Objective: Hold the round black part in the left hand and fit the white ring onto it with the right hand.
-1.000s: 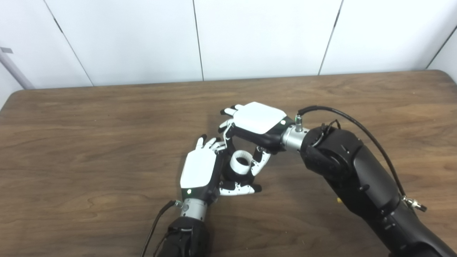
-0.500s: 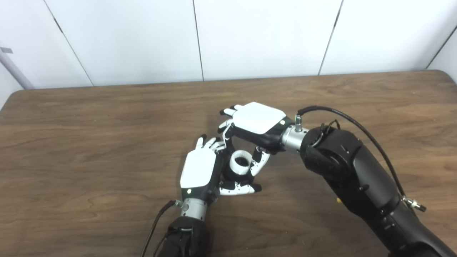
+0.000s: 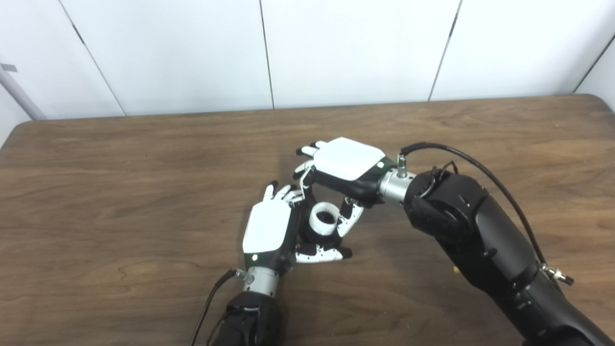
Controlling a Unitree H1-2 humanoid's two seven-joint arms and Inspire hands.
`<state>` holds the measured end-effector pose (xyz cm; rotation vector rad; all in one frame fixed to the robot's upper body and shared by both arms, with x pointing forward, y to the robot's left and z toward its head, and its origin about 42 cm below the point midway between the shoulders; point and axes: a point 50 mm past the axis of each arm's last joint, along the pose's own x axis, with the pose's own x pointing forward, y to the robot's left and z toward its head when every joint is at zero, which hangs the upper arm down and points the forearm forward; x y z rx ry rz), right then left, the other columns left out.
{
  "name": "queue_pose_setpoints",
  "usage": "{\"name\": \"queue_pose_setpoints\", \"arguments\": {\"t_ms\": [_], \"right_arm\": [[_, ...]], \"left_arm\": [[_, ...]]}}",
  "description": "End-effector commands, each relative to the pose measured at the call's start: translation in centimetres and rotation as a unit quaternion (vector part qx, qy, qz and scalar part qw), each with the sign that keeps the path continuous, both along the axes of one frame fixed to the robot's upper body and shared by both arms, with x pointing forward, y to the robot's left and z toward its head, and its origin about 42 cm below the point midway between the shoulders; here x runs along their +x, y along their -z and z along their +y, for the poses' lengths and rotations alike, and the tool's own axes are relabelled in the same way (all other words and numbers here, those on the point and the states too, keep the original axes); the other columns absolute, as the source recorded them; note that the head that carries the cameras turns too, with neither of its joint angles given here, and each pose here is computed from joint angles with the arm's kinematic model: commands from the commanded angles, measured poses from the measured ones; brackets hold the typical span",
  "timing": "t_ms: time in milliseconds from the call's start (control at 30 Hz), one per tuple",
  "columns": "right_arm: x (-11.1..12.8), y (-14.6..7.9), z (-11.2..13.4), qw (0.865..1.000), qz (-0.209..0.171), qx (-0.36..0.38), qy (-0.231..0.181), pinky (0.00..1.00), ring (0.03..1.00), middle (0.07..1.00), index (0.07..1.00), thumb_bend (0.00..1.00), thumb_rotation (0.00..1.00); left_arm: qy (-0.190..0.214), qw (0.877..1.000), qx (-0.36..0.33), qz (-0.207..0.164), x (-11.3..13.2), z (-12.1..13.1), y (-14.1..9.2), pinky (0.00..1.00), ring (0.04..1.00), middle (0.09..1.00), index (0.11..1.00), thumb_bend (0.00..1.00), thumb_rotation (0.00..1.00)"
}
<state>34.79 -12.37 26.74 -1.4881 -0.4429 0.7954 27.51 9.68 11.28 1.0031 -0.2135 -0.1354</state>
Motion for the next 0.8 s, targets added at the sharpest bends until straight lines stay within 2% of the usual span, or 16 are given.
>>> {"name": "queue_pose_setpoints", "arguments": {"t_ms": [0, 767], "right_arm": [[0.16, -1.22, 0.04, 1.0, -0.022, 0.007, -0.007, 1.0, 0.983, 0.844, 0.485, 0.52, 0.14], [-0.11, -0.76, 0.3, 1.0, -0.023, 0.008, -0.016, 1.0, 0.969, 0.83, 0.484, 0.53, 0.14]], "left_arm": [[0.006, 1.0, -0.007, 0.027, -1.11, -1.68, 1.19, 1.0, 0.891, 0.781, 0.483, 0.52, 0.05], [0.003, 0.999, -0.01, 0.03, -1.08, -1.86, 1.06, 1.0, 0.888, 0.782, 0.484, 0.52, 0.05]]}}
